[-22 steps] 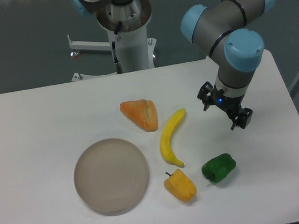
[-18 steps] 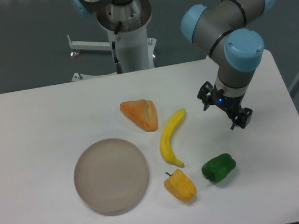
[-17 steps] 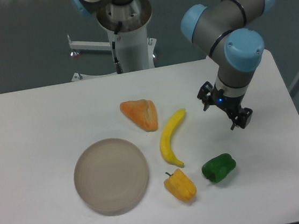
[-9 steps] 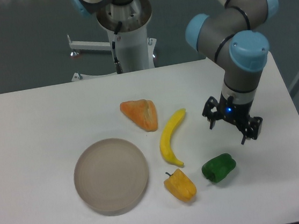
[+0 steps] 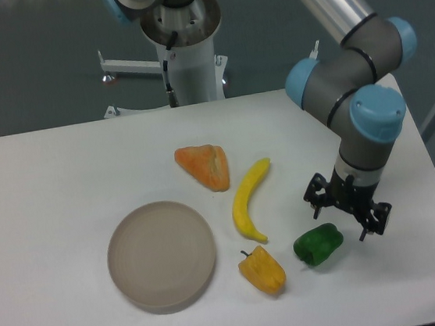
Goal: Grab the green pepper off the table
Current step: 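Move the open gripper down toward the green bell pepper, then lower the gripper around the green pepper and close on it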
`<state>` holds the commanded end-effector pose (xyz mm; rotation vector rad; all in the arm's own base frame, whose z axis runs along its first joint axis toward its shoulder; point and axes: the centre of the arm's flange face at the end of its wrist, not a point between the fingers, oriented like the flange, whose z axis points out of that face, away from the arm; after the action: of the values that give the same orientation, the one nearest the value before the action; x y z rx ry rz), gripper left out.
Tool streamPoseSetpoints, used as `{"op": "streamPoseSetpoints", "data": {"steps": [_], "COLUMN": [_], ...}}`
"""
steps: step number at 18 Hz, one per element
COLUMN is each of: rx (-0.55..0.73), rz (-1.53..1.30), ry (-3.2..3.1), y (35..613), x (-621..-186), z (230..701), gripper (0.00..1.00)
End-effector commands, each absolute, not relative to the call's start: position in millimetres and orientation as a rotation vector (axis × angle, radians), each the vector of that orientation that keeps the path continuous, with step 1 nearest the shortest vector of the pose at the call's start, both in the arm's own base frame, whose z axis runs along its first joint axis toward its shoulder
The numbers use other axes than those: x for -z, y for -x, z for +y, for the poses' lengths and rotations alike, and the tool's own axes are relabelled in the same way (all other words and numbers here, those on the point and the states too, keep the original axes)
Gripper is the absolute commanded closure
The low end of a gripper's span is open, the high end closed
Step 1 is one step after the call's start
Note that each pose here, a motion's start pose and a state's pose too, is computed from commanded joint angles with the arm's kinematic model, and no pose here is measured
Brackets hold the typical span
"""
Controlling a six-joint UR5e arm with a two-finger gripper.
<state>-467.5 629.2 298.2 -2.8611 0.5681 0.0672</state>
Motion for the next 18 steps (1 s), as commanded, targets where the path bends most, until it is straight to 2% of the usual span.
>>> {"op": "streamPoseSetpoints", "data": {"steps": [8,18], "rx": [0.015,0.086], "rz": [0.583,0.620], "ry": [2.901,2.919], "y": [454,437], "x": [-288,-255], "z": [626,637], "gripper": [0.00,0.00]}}
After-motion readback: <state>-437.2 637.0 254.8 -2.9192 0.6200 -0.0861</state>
